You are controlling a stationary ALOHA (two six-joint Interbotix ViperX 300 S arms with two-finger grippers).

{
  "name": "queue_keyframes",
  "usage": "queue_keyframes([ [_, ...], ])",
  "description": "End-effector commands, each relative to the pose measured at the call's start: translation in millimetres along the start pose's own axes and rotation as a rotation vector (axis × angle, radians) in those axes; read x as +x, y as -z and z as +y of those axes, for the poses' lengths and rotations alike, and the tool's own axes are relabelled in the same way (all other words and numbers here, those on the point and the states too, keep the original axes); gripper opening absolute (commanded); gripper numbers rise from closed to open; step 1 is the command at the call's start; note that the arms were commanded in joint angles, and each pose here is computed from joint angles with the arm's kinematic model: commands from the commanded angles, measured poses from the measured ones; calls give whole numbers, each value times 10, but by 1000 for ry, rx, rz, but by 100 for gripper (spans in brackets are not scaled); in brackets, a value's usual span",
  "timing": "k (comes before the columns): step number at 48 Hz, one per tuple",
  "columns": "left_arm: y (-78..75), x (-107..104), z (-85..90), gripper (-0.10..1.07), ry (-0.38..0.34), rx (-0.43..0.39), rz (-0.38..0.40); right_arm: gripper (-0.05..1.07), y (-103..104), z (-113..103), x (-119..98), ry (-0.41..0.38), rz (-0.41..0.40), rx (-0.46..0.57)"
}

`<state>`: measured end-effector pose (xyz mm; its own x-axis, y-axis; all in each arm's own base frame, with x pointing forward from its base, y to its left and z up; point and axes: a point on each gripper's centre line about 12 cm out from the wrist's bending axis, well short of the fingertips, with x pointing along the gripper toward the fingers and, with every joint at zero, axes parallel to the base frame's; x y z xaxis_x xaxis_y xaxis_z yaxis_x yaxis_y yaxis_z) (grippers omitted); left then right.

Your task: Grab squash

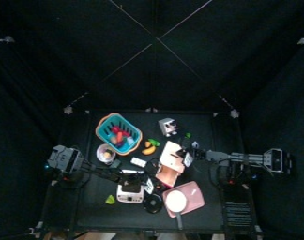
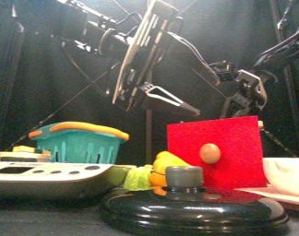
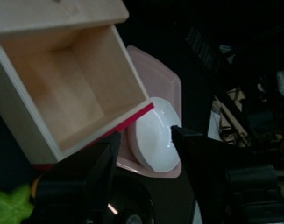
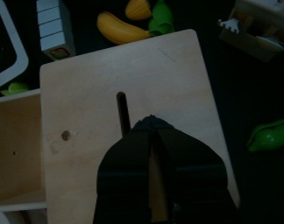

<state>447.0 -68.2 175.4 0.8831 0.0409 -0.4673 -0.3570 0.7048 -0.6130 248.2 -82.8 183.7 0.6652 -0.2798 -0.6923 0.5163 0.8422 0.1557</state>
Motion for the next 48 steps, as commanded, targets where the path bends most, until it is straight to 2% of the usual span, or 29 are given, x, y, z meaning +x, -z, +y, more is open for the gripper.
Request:
queue_keyframes([
  [1, -266, -190, -90, 87, 46, 39, -63, 29, -87, 18, -65, -5, -24, 17],
  [7, -376, -364, 20, 87, 46, 90, -87, 29, -207, 79, -188, -31, -72, 30],
  [15, -522, -598, 222, 87, 22, 104, -122, 29, -348, 273, -318, -106, -114, 63],
  [24, -602, -812, 550, 87, -24, 192, -142, 30, -452, 691, -430, -241, -124, 56],
  [29, -661, -952, 625, 87, -26, 233, -164, 30, -446, 975, -488, -323, -106, 34],
  [34, -732, -1109, 686, 87, -26, 262, -192, 30, -423, 1277, -576, -410, -67, 43],
  [38, -757, -1204, 726, 87, -26, 289, -204, 31, -386, 1421, -591, -438, -2, 85],
  [48, -755, -1343, 811, 87, -32, 337, -208, 33, -320, 1517, -534, -399, 196, 226],
])
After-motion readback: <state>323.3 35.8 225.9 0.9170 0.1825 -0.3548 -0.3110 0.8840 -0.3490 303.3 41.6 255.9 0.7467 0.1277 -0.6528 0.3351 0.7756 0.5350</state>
